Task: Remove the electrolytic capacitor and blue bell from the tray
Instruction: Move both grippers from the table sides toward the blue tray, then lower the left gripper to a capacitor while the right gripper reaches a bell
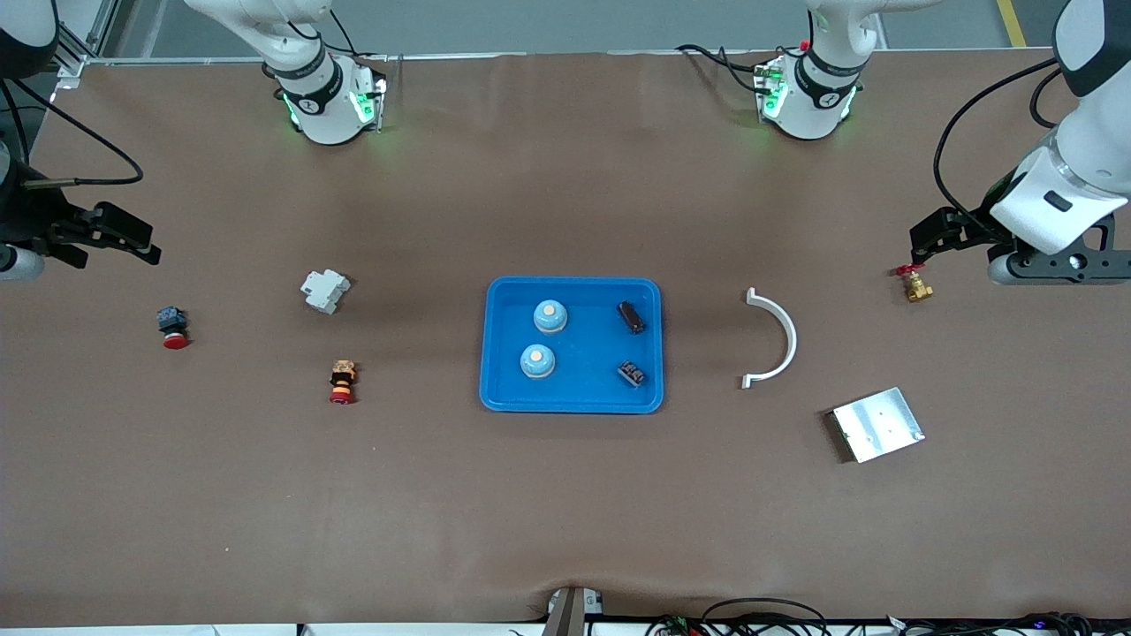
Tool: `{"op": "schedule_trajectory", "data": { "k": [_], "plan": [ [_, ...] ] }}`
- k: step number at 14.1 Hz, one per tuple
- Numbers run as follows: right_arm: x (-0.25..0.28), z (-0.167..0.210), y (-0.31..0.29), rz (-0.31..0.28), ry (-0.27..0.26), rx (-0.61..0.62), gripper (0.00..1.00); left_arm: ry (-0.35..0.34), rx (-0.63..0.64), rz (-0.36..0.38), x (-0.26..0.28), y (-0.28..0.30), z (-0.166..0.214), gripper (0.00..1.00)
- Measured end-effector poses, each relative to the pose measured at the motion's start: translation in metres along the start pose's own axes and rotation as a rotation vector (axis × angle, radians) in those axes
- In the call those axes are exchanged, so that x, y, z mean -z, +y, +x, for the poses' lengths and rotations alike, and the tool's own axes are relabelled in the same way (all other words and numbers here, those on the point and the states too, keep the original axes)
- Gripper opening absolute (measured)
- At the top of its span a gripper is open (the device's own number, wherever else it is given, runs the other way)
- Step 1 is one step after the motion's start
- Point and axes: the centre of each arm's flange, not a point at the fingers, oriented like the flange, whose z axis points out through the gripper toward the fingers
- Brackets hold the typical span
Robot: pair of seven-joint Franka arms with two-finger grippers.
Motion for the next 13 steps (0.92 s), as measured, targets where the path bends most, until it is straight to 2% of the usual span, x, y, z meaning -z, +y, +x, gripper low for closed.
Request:
{"op": "schedule_trajectory", "data": {
  "k": [4,8,10,13],
  "plan": [
    [-0.027,0.002,-0.036,0.005,-0.012,-0.048,1.00,0.027,-0.007,-0.008,-0.007,0.011,0.009,1.00],
    [-0.058,0.000,-0.094,0.005,-0.004,-0.101,1.00,0.038,0.111,-0.019,-0.003,0.041,0.008,1.00],
    [-0.066,-0.002,-0.118,0.009,0.011,-0.145,1.00,0.037,0.161,-0.050,0.000,0.069,0.005,1.00],
    [-0.080,-0.005,-0.154,0.026,0.024,-0.205,1.00,-0.006,0.227,-0.132,-0.006,0.096,0.005,1.00]
  ]
}}
